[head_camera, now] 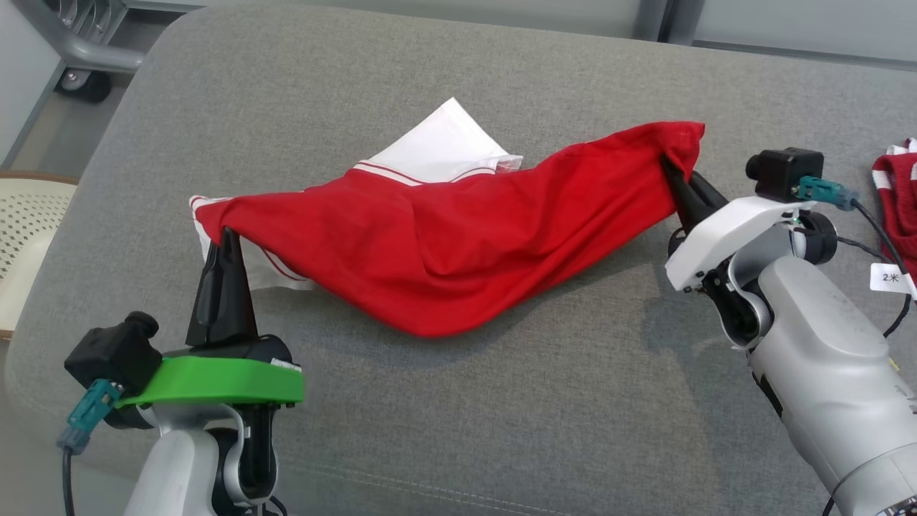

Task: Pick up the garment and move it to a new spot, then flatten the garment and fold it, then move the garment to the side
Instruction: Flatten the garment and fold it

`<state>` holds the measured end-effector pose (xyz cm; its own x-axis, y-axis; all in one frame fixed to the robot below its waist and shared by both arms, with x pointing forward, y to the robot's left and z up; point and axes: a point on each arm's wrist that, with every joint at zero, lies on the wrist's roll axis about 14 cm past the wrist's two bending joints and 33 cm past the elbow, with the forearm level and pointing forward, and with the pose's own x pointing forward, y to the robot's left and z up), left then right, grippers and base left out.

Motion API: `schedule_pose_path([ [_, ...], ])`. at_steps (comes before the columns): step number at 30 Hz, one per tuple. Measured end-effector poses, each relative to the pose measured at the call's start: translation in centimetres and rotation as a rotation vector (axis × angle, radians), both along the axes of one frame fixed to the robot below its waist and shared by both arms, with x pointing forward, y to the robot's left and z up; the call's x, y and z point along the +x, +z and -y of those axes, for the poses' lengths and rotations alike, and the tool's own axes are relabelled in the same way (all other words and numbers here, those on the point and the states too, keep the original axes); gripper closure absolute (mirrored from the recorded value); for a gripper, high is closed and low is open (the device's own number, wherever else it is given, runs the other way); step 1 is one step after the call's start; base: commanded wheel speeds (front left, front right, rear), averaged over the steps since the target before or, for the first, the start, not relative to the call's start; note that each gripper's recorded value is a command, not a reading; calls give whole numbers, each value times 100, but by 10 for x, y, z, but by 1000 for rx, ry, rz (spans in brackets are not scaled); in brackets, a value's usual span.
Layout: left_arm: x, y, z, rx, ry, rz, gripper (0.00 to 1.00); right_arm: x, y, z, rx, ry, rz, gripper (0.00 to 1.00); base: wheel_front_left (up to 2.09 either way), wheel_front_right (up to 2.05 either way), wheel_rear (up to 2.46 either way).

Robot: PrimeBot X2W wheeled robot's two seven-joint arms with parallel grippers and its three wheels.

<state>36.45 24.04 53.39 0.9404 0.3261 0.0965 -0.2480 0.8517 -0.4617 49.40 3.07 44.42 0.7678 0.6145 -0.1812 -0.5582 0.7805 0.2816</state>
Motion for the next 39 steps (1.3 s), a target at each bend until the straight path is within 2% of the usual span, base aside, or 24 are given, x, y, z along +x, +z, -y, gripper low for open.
schedule_pose_path([
  [1, 0, 0, 0, 0, 0, 0, 100, 0, 0, 0, 0, 0, 0, 100, 0, 0, 0],
  [5, 0, 21, 2, -5, -9, 67, 100, 6, 38, 5, 87, -32, 101, 100, 0, 0, 0],
  [10, -4, 60, 7, 4, -25, 192, 100, 11, 96, 30, 154, -84, 245, 100, 0, 0, 0],
  [18, -20, 118, 28, 8, -90, 381, 100, 13, 174, 100, 240, -231, 422, 100, 0, 0, 0],
  [19, -21, 118, 34, 5, -109, 379, 100, 12, 174, 106, 247, -248, 412, 100, 0, 0, 0],
  [21, -21, 99, 46, 6, -140, 319, 100, 10, 150, 111, 203, -253, 322, 100, 0, 0, 0],
  [26, -22, 24, 63, -29, -195, 64, 100, -14, 49, 82, 83, -169, -49, 100, 0, 0, 0],
  [31, -11, -1, 68, -40, -218, -25, 100, -24, -4, 66, -72, -82, -220, 100, 0, 0, 0],
  [34, 8, 9, 58, -12, -196, 2, 100, 1, 5, 59, -112, -82, -199, 100, 0, 0, 0],
  [39, 32, 17, 36, 2, -142, 26, 100, 55, 54, 39, -108, -87, -49, 100, 0, 0, 0],
])
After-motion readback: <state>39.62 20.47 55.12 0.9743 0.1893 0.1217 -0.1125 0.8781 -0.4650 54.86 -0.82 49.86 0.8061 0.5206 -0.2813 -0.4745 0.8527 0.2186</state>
